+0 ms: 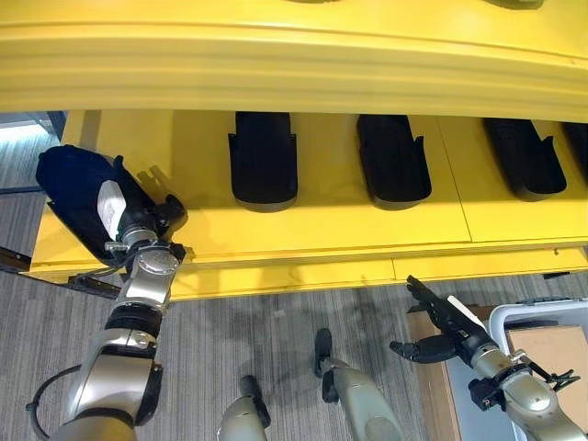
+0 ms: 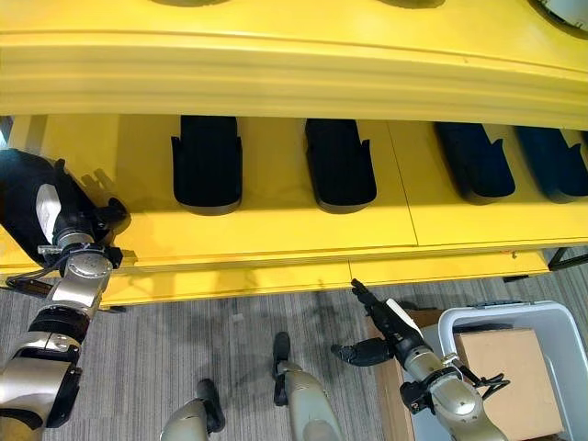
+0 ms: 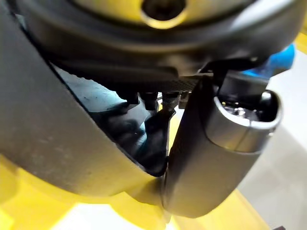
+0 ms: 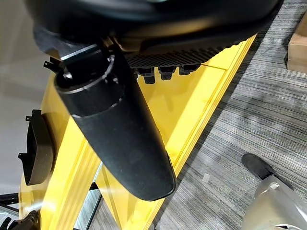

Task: Move parts from the plastic box to the shelf.

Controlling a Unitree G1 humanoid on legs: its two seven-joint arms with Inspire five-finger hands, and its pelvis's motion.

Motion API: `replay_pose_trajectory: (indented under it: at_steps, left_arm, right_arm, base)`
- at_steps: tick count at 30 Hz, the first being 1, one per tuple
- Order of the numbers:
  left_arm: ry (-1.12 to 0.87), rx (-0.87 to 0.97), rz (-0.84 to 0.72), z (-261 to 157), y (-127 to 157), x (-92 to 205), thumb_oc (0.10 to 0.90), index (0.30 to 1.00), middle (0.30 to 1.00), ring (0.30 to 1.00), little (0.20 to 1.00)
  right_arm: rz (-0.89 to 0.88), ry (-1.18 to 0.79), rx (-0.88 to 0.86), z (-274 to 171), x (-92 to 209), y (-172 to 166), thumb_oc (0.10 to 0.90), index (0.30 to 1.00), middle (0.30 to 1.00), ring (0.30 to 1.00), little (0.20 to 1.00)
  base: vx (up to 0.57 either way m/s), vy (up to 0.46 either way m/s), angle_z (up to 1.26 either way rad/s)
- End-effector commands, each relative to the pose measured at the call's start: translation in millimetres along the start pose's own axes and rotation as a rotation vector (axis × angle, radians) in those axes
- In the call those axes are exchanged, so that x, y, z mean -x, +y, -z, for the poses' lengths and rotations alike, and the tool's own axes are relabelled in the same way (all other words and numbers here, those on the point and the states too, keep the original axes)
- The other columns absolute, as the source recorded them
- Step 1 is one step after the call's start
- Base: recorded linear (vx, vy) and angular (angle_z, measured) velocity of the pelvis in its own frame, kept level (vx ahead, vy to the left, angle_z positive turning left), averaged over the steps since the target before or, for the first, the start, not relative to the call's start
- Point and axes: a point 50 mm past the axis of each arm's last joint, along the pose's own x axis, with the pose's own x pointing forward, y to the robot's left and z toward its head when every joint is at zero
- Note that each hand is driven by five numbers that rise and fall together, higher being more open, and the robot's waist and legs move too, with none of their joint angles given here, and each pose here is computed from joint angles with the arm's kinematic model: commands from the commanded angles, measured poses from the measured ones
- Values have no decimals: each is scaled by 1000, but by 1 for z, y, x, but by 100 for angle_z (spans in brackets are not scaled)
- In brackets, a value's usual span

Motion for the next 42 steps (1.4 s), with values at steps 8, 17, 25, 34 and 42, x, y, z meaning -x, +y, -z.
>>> replay_pose_trajectory:
  at_steps: [8, 17, 25, 34, 42]
  left_arm:
    - [81, 29, 201, 22, -44, 30, 900, 1000, 1000, 1000, 1000]
    - [50, -43, 229, 25, -47, 35, 900, 1000, 1000, 1000, 1000]
    - [-49, -299, 221, 30, -31, 28, 900, 1000, 1000, 1000, 1000]
    - [-90, -424, 127, 23, 11, 2, 900, 1000, 1000, 1000, 1000]
    - [-82, -451, -5, 7, 66, -27, 900, 1000, 1000, 1000, 1000]
  right_arm:
    - [60, -201, 21, -37, 4, -15, 900, 1000, 1000, 1000, 1000]
    - [61, -202, 18, -37, 4, -15, 900, 1000, 1000, 1000, 1000]
    - [78, -212, 23, -36, 6, -18, 900, 1000, 1000, 1000, 1000]
    - [77, -218, 33, -38, 8, -21, 900, 1000, 1000, 1000, 1000]
    - [67, -216, 36, -38, 11, -23, 900, 1000, 1000, 1000, 1000]
  base:
    - [0, 0, 0]
    - [0, 0, 0]
    - [0, 0, 0]
    - [0, 0, 0]
    - [0, 0, 0]
